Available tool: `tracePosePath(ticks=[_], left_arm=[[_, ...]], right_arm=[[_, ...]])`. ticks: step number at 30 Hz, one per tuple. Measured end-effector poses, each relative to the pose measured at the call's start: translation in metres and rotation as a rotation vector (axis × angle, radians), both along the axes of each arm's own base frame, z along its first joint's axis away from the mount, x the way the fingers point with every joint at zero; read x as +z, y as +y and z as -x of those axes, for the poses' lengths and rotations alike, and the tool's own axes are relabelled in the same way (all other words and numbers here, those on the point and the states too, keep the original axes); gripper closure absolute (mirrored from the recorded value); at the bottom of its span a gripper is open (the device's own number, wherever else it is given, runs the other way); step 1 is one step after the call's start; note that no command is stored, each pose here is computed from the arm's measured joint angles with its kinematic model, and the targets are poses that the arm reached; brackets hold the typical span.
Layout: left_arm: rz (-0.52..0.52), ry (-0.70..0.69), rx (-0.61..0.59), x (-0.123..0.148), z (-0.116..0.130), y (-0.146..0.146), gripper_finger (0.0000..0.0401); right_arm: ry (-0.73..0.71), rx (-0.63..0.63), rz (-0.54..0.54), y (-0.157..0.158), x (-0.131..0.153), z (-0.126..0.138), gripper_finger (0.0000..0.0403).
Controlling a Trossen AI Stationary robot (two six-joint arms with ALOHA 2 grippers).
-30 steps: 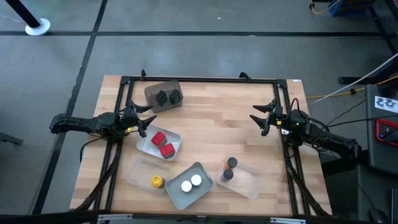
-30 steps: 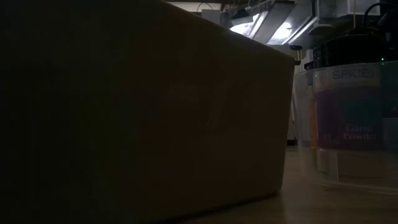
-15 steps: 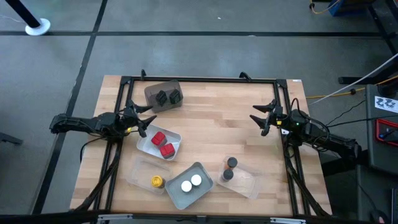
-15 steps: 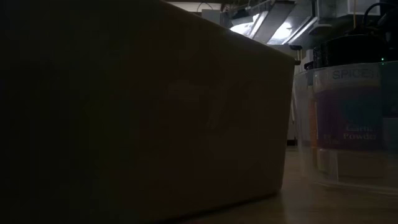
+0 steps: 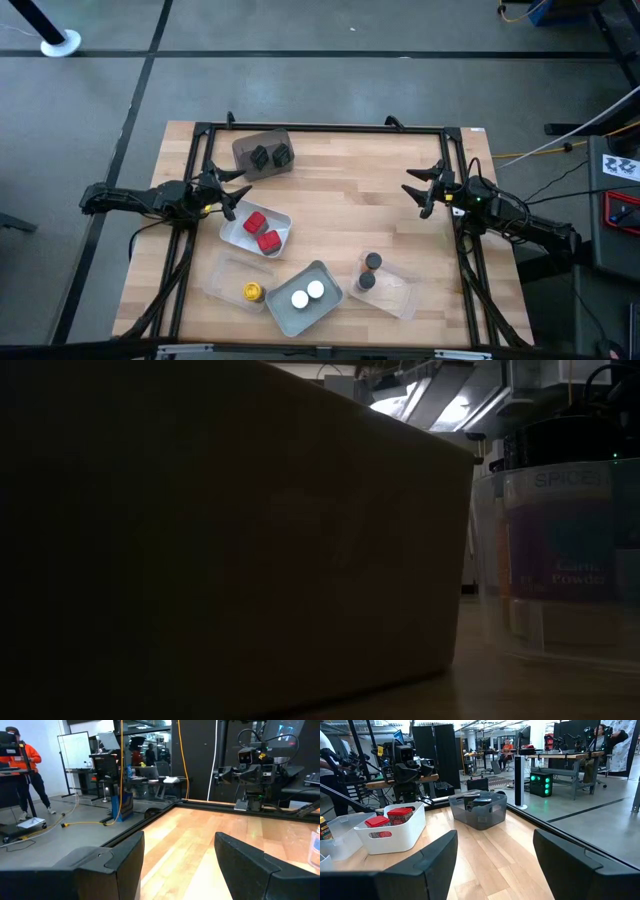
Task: Sort spices by type
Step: Return to Home Position
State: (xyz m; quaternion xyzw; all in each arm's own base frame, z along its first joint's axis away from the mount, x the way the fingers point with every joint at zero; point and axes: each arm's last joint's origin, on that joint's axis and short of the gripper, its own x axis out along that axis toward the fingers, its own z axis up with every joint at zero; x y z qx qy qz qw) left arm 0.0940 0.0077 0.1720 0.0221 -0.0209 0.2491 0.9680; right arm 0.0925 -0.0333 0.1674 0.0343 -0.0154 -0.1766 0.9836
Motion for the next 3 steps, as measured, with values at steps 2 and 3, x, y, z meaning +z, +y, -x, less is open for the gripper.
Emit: tracePosePath(ticks=[2,3], left_arm=[[0.000,0.000,0.000,0.0000,0.0000,0.0000,0.0175],[0.000,0.000,0.000,0.0000,0.0000,0.0000,0.0175]], right_arm=[[0.000,0.000,0.000,0.0000,0.0000,0.0000,0.0143],[0.000,0.000,0.000,0.0000,0.0000,0.0000,0.0143]])
